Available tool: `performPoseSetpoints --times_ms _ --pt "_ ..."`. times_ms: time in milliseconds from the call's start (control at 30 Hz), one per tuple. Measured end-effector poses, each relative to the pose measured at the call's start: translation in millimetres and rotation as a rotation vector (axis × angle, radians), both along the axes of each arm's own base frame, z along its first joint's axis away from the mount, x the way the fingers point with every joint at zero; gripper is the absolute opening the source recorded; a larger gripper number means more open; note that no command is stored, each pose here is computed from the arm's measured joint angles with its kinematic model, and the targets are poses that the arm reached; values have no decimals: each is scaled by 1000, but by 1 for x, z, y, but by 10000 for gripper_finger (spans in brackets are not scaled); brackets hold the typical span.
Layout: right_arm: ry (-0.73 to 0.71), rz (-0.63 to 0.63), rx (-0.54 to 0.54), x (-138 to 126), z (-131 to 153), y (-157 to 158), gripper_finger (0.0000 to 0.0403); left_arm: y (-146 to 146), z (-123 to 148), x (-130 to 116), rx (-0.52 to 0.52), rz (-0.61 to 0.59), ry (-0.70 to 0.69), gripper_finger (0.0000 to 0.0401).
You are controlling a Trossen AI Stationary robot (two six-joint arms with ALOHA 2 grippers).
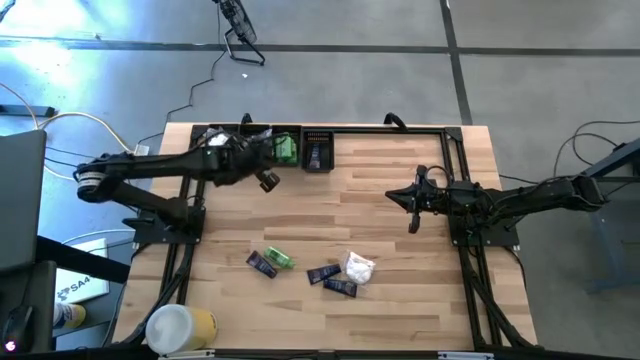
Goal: Pick & Place Travel size toiletries
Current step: Put the hairbrush into the middle left black bin
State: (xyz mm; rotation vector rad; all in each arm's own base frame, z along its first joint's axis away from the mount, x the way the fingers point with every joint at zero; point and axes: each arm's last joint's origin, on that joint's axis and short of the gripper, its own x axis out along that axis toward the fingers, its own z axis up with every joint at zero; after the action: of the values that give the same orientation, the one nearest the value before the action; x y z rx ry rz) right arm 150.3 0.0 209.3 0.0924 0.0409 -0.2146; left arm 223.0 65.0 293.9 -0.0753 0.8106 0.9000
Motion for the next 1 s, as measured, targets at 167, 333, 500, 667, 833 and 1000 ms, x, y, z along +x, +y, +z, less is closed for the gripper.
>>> performPoseSetpoints --times_ms 167,333,500,667,833,1000 --pt "11 -1 -1 0 -1 0 2 22 -20 -2 -45 5 -49 0" --pt "12 0 -1 0 -1 0 2 39 -39 -7 -114 12 -97 0" --pt "15 0 -12 0 -1 0 2 53 -52 -13 -122 15 -141 0" --pt "16 1 -16 0 -1 0 2 66 -58 -20 -127 46 -165 0" --pt "16 0 -19 0 -1 0 2 78 -60 -29 -152 78 -187 0" --pt "16 0 -19 0 -1 0 2 90 -60 -36 -167 98 -206 0"
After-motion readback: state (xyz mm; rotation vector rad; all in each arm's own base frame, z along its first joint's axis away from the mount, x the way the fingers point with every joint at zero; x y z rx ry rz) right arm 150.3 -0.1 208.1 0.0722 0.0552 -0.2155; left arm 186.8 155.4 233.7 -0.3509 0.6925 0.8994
